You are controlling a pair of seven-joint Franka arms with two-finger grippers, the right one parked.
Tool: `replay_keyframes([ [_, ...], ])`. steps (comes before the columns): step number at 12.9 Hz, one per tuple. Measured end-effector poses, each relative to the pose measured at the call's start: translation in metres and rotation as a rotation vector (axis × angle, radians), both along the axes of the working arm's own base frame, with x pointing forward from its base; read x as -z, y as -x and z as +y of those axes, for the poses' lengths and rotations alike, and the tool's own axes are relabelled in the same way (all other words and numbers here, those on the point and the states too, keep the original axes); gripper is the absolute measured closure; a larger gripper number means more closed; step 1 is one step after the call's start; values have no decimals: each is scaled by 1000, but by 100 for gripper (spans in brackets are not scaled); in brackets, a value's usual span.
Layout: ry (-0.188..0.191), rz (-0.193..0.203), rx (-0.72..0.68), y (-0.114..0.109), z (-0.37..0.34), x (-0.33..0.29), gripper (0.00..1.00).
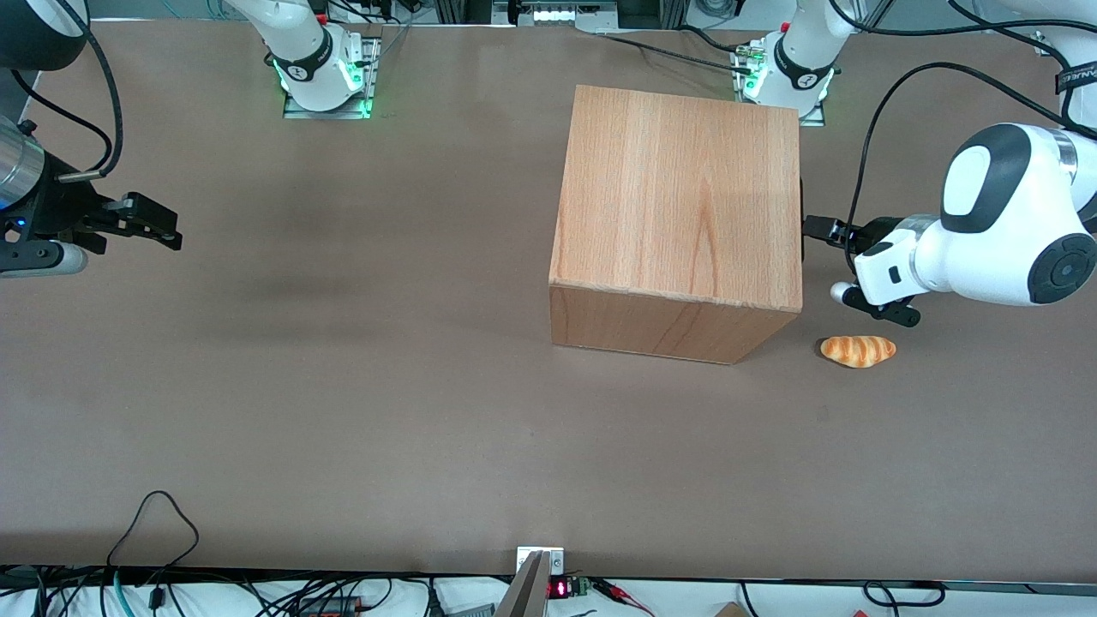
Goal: Open top drawer with left arm
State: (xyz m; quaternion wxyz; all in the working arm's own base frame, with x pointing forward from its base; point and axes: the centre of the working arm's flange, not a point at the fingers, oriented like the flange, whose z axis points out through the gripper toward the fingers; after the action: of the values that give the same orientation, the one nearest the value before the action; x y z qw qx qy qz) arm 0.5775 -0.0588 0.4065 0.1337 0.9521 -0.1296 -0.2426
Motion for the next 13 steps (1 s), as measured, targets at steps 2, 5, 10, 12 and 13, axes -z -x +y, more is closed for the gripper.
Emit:
replay_keyframes([
  [2, 8, -5, 9, -1, 1, 9, 0],
  [5, 15, -6, 17, -1, 0, 27, 0],
  [10, 24, -39, 29, -3, -2, 34, 0],
  [12, 26, -57, 29, -5, -1, 35, 0],
  [13, 27, -62, 29, -6, 1, 35, 0],
])
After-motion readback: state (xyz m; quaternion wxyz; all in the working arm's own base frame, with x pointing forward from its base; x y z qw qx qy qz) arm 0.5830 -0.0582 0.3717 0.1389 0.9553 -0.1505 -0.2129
